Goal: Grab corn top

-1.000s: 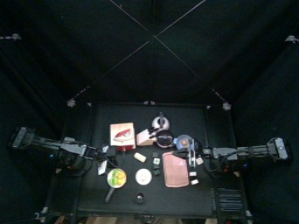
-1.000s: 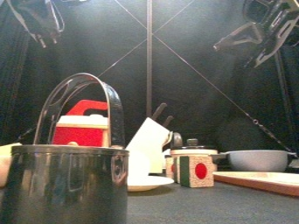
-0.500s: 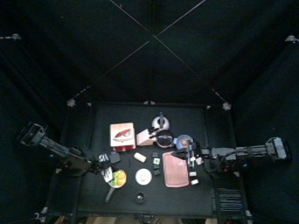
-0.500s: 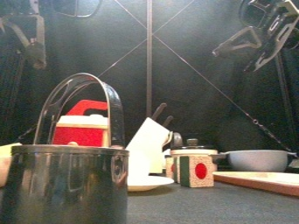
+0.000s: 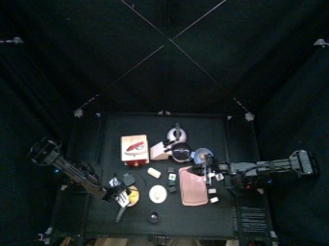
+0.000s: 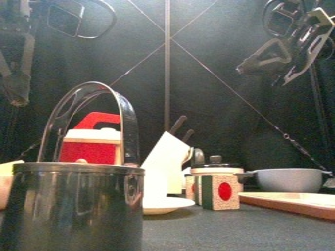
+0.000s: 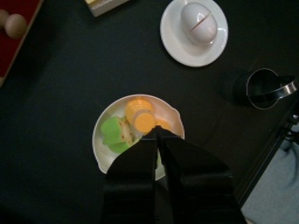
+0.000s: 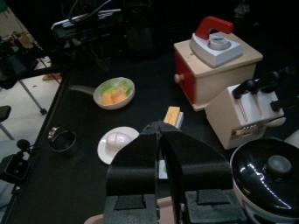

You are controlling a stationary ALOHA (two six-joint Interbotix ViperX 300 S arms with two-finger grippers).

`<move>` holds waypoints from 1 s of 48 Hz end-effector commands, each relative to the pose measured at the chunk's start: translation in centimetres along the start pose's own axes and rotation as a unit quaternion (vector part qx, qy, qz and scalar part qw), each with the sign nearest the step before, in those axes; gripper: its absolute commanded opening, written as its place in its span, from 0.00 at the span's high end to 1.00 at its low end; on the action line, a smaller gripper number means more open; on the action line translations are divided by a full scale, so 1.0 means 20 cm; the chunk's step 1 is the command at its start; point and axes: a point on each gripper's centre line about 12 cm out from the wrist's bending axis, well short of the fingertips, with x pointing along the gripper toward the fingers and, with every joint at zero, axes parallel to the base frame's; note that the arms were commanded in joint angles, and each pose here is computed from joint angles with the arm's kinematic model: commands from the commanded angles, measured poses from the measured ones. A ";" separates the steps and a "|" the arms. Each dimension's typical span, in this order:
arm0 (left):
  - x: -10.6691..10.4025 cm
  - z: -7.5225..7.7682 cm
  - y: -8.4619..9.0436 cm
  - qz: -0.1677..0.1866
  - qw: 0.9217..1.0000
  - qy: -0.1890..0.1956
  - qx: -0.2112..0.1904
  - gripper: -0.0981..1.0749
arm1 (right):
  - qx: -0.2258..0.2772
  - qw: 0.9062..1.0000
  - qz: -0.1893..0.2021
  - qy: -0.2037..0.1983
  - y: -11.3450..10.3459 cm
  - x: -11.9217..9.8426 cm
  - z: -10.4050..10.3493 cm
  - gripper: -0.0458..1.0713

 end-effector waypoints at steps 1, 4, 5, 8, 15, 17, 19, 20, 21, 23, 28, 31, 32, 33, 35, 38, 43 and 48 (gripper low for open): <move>0.00 0.02 -0.05 -0.019 1.000 -0.002 -0.003 0.44 | -0.003 1.000 0.002 -0.011 0.01 0.00 0.03 0.95; 0.02 0.00 -0.06 -0.024 1.000 0.003 -0.003 0.43 | -0.003 1.000 0.002 -0.009 0.01 0.00 0.03 0.95; 0.02 0.00 -0.07 -0.025 1.000 0.005 -0.003 0.43 | -0.003 1.000 0.002 -0.011 0.01 0.00 0.03 0.95; 0.05 -0.01 -0.08 -0.027 1.000 0.013 -0.004 0.42 | -0.003 1.000 0.002 -0.009 0.00 0.00 0.03 0.95; 0.11 -0.05 -0.11 -0.032 0.999 0.027 -0.004 0.42 | -0.004 1.000 0.003 -0.010 0.01 0.00 0.03 0.95; 0.12 -0.06 -0.12 -0.035 0.999 0.034 -0.008 0.42 | -0.004 1.000 0.003 -0.010 0.01 0.00 0.03 0.95; 0.14 -0.08 -0.12 -0.034 0.998 0.041 -0.012 0.42 | -0.004 1.000 0.003 -0.009 0.01 0.00 0.03 0.95; 0.14 -0.08 -0.13 -0.034 0.998 0.045 -0.016 0.42 | -0.004 1.000 0.003 -0.008 0.01 0.00 0.03 0.95; 0.14 -0.09 -0.13 -0.033 0.998 0.049 -0.019 0.41 | -0.004 1.000 0.003 -0.008 0.01 0.00 0.03 0.95; 0.15 -0.10 -0.13 -0.031 0.998 0.055 -0.024 0.41 | -0.004 1.000 0.002 -0.007 0.01 0.00 0.02 0.95; 0.18 -0.11 -0.12 -0.022 0.997 0.062 -0.025 0.38 | -0.004 1.000 0.002 -0.007 0.01 0.00 0.02 0.95; 0.19 -0.11 -0.13 -0.021 0.998 0.062 -0.023 0.34 | -0.004 1.000 0.002 -0.005 0.01 0.00 0.02 0.95; 0.19 -0.12 -0.13 -0.019 0.998 0.062 -0.022 0.33 | -0.004 1.000 0.002 -0.005 0.01 0.00 0.02 0.95; 0.19 -0.12 -0.13 -0.018 0.998 0.063 -0.022 0.32 | -0.004 1.000 0.002 -0.005 0.00 0.01 0.02 0.95; 0.20 -0.12 -0.13 -0.016 0.998 0.063 -0.021 0.30 | -0.004 1.000 0.002 -0.004 0.00 0.01 0.01 0.95; 0.22 -0.13 -0.12 -0.009 0.998 0.066 -0.020 0.28 | -0.004 1.000 0.001 -0.001 0.00 0.01 0.01 0.95; 0.25 -0.14 -0.11 0.001 0.997 0.070 -0.020 0.27 | -0.004 1.000 0.000 0.005 0.00 0.02 -0.01 0.95; 0.27 -0.14 -0.11 0.007 0.997 0.072 -0.019 0.27 | -0.005 1.000 0.000 0.010 0.00 0.02 -0.02 0.95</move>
